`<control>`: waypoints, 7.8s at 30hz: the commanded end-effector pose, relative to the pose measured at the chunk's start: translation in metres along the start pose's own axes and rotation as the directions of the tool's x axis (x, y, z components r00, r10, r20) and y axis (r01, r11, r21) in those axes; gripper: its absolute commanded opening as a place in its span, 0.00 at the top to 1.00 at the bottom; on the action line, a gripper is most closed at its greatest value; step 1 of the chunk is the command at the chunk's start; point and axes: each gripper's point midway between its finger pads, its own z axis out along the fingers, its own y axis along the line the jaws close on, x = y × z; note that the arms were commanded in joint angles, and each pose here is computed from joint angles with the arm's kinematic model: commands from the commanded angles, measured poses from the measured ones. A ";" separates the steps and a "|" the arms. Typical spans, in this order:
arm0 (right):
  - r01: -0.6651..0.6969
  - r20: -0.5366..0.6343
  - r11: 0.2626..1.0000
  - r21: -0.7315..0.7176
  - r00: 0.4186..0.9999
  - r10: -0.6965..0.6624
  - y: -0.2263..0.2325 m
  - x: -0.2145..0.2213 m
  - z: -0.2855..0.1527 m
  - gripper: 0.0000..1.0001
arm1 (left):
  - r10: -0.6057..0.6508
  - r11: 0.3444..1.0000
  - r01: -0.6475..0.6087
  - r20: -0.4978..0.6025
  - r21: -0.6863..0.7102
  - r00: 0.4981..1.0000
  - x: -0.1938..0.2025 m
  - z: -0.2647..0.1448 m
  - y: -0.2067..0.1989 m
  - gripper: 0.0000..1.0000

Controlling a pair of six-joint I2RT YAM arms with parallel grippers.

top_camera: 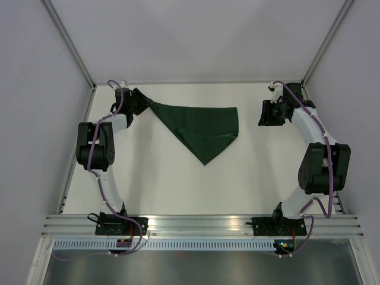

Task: Fold the napkin, place the utensils inside, and roll it up
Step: Fold the napkin

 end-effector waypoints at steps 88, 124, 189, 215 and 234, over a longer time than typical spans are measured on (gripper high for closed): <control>0.020 0.008 0.998 -0.057 1.000 -0.019 0.011 -0.003 -0.001 0.57 | 0.125 0.834 -0.101 -0.008 0.542 0.992 0.011 -0.014 -0.124 0.98; 0.057 -0.027 0.992 -0.112 0.998 -0.061 0.029 0.026 -0.028 0.57 | 0.448 0.540 -0.181 -0.098 0.822 0.889 0.141 -0.093 -0.187 0.98; 0.105 -0.043 0.989 -0.101 0.993 -0.110 0.035 0.039 -0.021 0.57 | 0.678 0.462 -0.096 -0.282 0.882 0.679 0.302 -0.135 -0.183 0.98; 0.110 -0.054 0.990 -0.086 0.992 -0.115 0.032 0.048 -0.018 0.57 | 0.738 0.481 -0.171 -0.292 0.860 0.608 0.337 -0.143 -0.168 0.98; 0.112 -0.057 0.990 -0.082 0.992 -0.117 0.031 0.048 -0.013 0.57 | 0.788 0.459 -0.243 -0.266 0.855 0.555 0.341 -0.148 -0.167 0.91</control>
